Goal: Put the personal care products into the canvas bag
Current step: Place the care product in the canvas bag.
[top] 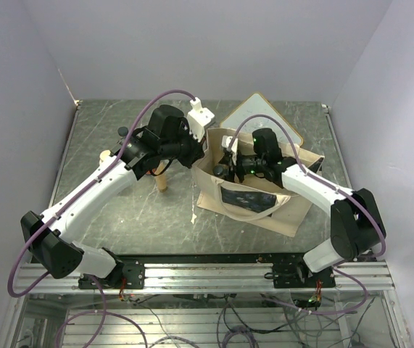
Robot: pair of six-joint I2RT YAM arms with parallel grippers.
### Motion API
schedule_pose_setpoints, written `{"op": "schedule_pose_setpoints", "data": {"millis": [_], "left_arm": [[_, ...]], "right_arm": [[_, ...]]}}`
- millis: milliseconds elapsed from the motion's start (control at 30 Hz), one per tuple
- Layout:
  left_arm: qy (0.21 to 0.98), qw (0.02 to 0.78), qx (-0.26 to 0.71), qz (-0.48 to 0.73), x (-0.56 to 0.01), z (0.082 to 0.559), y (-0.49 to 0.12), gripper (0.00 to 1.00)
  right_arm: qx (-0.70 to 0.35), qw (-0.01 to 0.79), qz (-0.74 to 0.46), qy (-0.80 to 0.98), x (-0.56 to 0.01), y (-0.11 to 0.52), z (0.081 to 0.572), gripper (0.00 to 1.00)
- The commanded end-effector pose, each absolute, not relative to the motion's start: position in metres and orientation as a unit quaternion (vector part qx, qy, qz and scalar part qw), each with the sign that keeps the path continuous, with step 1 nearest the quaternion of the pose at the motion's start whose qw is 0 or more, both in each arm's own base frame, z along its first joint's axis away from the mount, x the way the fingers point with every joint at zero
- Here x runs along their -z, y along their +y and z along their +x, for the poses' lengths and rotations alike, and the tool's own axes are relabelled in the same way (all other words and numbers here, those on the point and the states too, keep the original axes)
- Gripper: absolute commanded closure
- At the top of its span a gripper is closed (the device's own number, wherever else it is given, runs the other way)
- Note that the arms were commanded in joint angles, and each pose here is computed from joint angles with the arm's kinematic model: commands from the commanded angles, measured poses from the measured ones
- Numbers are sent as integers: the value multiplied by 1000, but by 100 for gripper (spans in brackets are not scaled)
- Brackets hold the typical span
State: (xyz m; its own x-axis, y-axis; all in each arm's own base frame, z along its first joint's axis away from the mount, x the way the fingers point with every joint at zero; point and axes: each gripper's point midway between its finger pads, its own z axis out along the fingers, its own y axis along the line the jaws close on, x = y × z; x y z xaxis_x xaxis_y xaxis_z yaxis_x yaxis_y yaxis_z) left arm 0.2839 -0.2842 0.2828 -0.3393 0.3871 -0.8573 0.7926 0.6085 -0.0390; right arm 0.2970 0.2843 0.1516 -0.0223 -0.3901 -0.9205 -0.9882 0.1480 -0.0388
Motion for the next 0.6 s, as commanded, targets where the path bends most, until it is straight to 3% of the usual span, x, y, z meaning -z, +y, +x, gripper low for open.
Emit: {"op": "schedule_pose_setpoints", "data": {"millis": [0, 400, 567], "left_arm": [[782, 429, 242, 383, -278, 281, -286, 92], [787, 429, 234, 376, -276, 285, -285, 93], [790, 429, 231, 373, -275, 287, -286, 93]], "right_arm": [[-341, 461, -565, 594, -182, 295, 309, 34], [-330, 474, -577, 577, -213, 296, 313, 10], [-331, 472, -582, 574, -223, 296, 310, 7]]}}
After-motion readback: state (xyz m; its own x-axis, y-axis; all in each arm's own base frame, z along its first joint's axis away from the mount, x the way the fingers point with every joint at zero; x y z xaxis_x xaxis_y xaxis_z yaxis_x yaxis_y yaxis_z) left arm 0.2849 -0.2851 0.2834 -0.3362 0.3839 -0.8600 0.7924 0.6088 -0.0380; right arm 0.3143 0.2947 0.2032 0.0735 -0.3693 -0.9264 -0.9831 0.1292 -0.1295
